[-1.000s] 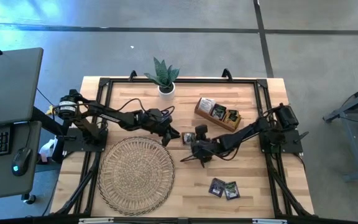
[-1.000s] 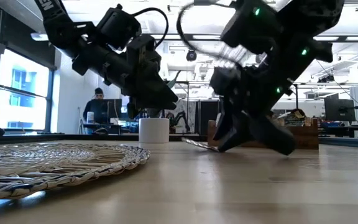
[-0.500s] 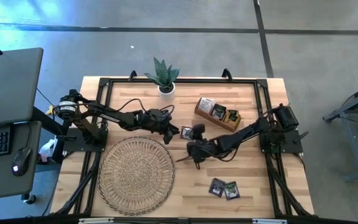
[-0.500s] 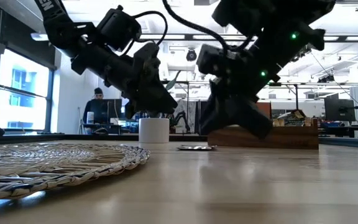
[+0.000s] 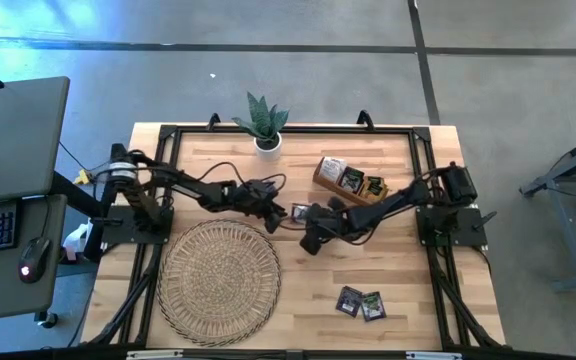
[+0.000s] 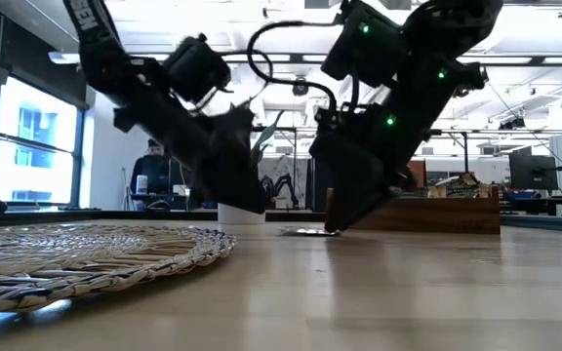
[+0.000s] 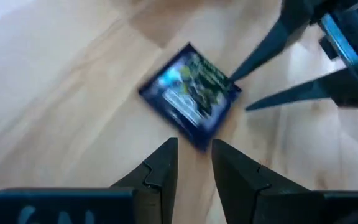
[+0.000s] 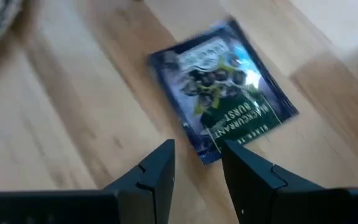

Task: Pick & Place Tea
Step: Put the black tea bag into the middle section of the wooden organizer

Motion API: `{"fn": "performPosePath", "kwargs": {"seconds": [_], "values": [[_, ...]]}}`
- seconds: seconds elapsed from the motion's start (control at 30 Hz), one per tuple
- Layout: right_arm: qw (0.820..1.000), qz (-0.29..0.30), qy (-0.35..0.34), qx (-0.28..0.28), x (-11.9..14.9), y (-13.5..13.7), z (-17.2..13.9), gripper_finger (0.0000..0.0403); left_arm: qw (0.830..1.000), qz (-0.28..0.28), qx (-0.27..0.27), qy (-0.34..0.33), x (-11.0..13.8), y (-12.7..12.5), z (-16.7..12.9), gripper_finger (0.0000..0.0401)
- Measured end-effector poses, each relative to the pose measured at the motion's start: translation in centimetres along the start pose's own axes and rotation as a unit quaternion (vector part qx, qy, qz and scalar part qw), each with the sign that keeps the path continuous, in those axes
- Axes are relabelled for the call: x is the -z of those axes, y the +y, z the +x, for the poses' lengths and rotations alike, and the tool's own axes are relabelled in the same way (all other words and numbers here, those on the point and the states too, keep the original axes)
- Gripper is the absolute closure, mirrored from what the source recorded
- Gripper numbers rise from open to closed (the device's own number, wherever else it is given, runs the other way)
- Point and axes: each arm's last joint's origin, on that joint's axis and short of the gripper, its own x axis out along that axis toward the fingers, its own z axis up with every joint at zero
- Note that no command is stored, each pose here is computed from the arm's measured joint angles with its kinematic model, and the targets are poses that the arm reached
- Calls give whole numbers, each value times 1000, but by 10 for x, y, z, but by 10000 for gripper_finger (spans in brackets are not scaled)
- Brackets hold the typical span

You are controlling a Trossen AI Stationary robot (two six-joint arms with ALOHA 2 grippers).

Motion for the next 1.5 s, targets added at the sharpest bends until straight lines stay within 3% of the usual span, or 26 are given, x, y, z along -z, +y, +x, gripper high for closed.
{"fn": "performPosePath", "kwargs": {"seconds": [0.13,0.23,0.43,0.63,0.77,0.97,1.5], "values": [[999,46,17,18,1,-6,1,274,999,8,-42,7,5,6,12,303],[997,67,24,31,2,-10,1,274,999,12,-44,-2,1,4,23,303],[998,55,21,3,-7,-10,-17,274,998,32,-48,14,-6,1,40,303],[996,65,-9,53,-17,-22,-39,274,998,30,-32,36,-16,-7,43,303],[988,144,21,48,-19,-32,-30,274,999,30,-31,34,-20,-9,44,303],[974,208,77,47,-9,-36,-4,274,998,28,-32,37,-19,-9,44,303],[957,286,50,14,-22,-41,10,274,997,25,23,65,-20,-12,64,303]]}}
